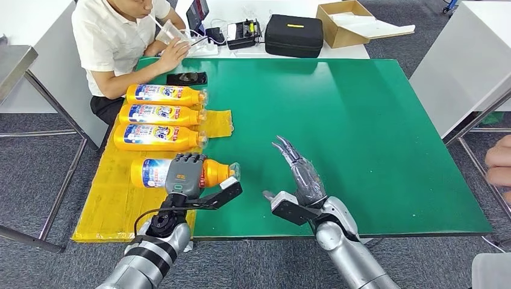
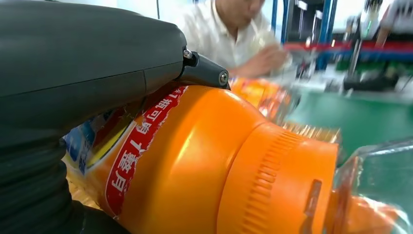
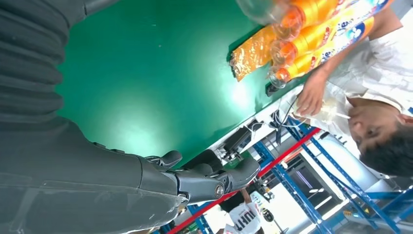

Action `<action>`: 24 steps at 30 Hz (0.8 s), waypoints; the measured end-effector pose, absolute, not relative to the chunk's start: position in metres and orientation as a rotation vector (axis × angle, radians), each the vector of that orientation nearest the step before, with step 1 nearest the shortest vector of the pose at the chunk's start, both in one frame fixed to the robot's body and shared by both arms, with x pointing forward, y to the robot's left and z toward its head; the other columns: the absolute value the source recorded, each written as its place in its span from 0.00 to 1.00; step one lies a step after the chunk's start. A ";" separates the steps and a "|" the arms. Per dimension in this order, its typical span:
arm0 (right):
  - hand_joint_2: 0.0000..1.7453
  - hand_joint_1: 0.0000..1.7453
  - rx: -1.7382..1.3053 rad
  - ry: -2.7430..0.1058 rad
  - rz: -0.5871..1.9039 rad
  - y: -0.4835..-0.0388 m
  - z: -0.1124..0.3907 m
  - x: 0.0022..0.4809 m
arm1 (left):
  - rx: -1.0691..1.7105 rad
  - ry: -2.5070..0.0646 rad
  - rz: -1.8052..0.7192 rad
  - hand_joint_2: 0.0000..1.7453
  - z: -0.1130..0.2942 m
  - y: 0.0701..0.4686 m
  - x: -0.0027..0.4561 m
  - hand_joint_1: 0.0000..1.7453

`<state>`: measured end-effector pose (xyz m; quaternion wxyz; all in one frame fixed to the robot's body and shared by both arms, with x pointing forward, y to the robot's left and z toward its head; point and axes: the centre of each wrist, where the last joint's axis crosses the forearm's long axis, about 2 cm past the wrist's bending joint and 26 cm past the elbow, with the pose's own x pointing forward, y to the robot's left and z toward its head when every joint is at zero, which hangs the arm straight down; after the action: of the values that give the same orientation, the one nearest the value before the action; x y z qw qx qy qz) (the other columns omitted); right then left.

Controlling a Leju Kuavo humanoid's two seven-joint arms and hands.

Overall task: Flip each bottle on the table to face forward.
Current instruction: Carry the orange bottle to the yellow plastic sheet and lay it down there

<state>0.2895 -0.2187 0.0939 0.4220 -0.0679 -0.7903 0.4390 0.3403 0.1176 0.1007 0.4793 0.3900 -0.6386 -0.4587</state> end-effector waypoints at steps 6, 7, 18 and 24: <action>1.00 0.00 -0.162 -1.983 1.085 -0.216 0.095 0.290 | 0.945 -1.469 -1.188 1.00 0.089 0.127 0.344 1.00; 1.00 0.00 -0.162 -1.983 1.084 -0.216 0.095 0.290 | 0.945 -1.462 -1.193 1.00 0.088 0.128 0.345 1.00; 1.00 0.00 -0.134 -1.977 1.063 -0.215 0.095 0.292 | 0.932 -1.365 -1.202 1.00 0.085 0.138 0.353 0.00; 1.00 0.00 -0.110 -1.982 1.051 -0.212 0.096 0.296 | 0.844 -1.321 -1.217 1.00 0.091 0.143 0.364 0.00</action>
<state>0.2963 -0.2124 0.0958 0.4330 -0.0440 -0.7953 0.4219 0.3643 0.1434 0.0905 0.5468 0.3562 -0.5572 -0.5135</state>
